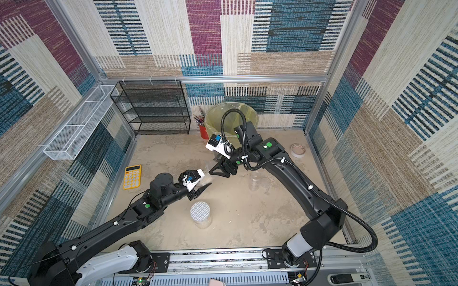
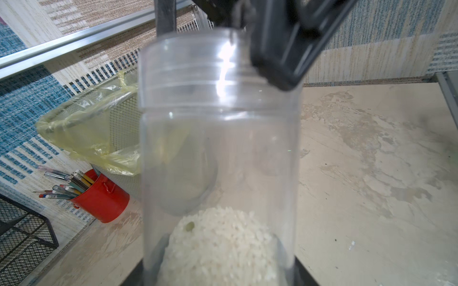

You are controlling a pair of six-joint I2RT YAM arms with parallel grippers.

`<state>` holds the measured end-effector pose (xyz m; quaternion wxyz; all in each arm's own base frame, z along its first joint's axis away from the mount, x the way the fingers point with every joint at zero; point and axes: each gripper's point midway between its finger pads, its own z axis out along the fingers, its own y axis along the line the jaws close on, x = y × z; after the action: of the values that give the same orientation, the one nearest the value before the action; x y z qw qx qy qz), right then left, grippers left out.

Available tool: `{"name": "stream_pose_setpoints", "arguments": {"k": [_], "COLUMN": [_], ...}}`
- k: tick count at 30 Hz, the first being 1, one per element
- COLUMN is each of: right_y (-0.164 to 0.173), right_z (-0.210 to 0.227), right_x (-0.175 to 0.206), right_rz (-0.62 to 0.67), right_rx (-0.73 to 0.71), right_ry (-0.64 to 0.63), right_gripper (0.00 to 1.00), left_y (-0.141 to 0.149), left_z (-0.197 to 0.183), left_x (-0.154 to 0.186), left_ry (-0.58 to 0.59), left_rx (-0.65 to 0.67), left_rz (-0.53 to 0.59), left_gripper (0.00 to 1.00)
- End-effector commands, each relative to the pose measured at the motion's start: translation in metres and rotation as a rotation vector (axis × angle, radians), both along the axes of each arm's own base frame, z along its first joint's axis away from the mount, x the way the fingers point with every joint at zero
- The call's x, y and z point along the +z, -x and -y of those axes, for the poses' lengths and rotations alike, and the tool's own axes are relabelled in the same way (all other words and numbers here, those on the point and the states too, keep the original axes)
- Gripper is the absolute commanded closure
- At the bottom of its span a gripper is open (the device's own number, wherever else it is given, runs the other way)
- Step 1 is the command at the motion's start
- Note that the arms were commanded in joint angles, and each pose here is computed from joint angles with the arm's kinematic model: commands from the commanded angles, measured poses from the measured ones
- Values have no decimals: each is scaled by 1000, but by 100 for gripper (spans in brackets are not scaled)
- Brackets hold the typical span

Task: Empty moldy rice from jars
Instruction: Unscrew the lid from the jar.

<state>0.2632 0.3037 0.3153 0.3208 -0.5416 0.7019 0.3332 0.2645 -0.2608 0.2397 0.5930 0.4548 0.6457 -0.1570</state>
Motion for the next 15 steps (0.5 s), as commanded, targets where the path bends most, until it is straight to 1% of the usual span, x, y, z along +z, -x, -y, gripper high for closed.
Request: {"name": "stream_pose_setpoints", "arguments": {"k": [1,5,9,15], "right_y": [-12,-14,-14,-13], "right_z": [8,9,7,3], "right_x": [-15,-14,-8,-11], "right_rz": [129,191,262,250], "right_rx": [33,76,126,148], "right_ry": [101,119,101,94], "right_gripper": [50,49,46,47], "left_y": [3,3,3,3], "left_z": [6,8,8,7], "left_x": [18,18,19,21], "left_ry": [52,55,56,55], "left_rx": [-38,-43,-45,-37], "left_rz": [31,20,13,18], "left_gripper": [97,97,97,97]}}
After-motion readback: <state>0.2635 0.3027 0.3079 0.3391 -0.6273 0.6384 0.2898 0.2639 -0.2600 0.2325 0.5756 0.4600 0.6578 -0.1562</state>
